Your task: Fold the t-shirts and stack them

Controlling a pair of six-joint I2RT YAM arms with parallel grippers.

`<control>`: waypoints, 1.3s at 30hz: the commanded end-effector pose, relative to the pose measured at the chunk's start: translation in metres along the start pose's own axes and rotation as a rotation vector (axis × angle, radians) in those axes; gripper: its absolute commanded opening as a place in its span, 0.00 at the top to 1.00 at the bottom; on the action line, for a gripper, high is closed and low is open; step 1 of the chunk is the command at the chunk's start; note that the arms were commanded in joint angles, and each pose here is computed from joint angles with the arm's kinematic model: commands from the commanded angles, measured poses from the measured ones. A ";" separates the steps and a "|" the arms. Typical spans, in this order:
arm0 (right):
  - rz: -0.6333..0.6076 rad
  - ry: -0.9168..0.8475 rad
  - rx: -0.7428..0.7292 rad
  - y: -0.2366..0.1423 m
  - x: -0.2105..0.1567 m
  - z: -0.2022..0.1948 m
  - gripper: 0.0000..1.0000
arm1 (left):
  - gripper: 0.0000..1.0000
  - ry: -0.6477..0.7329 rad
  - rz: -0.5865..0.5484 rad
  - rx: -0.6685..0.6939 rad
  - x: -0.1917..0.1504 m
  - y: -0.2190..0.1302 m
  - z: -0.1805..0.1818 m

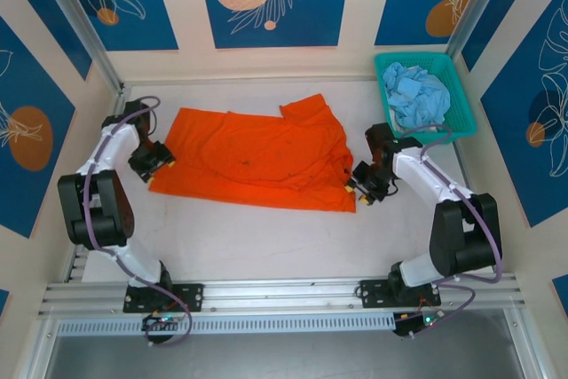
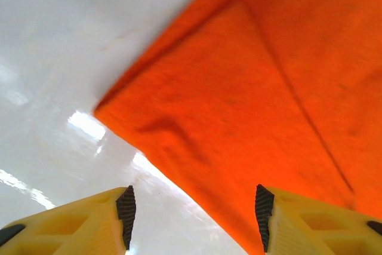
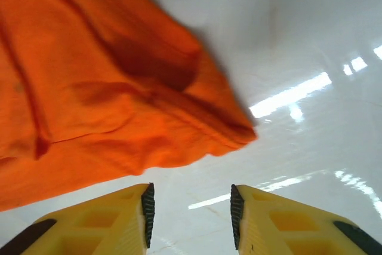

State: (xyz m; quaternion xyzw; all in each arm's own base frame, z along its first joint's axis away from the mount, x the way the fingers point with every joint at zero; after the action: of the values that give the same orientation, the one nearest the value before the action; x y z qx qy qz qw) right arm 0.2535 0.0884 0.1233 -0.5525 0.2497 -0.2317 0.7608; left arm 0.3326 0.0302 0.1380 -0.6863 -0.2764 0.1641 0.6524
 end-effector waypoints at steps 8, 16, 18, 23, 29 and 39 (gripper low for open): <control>0.127 -0.060 0.022 0.041 -0.014 0.042 0.81 | 0.53 0.169 0.084 0.030 -0.039 0.029 -0.024; 0.146 0.052 -0.139 0.072 -0.018 0.005 0.84 | 0.54 0.187 0.162 0.180 -0.047 0.072 0.000; 0.156 0.085 -0.173 0.075 -0.020 -0.006 0.83 | 0.54 0.179 0.171 0.191 -0.052 0.074 0.006; 0.154 0.167 -0.207 0.077 -0.022 -0.032 0.82 | 0.53 0.146 0.183 0.205 -0.067 0.067 0.017; 0.141 0.207 -0.214 0.071 -0.023 -0.048 0.76 | 0.52 0.083 0.218 0.218 -0.089 0.061 0.031; 0.108 0.178 -0.163 0.051 -0.016 -0.045 0.50 | 0.43 0.054 0.095 0.187 -0.078 0.016 0.027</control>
State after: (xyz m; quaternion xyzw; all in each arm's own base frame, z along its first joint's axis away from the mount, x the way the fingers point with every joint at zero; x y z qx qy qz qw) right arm 0.2228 0.0884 0.0561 -0.5584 0.3723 -0.2145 0.7096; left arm 0.2495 0.0022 0.0791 -0.6437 -0.1778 0.2219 0.7105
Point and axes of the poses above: each hand's point on the last joint's axis, 136 mm out from that joint toward the fingers, its own y axis out along the fingers, its own z axis along the line the jaws close on, x = y × z, the point moved 4 cm from there along -y, back along the fingers, and after that the axes turned 3 degrees about y, right-handed, at the moved point
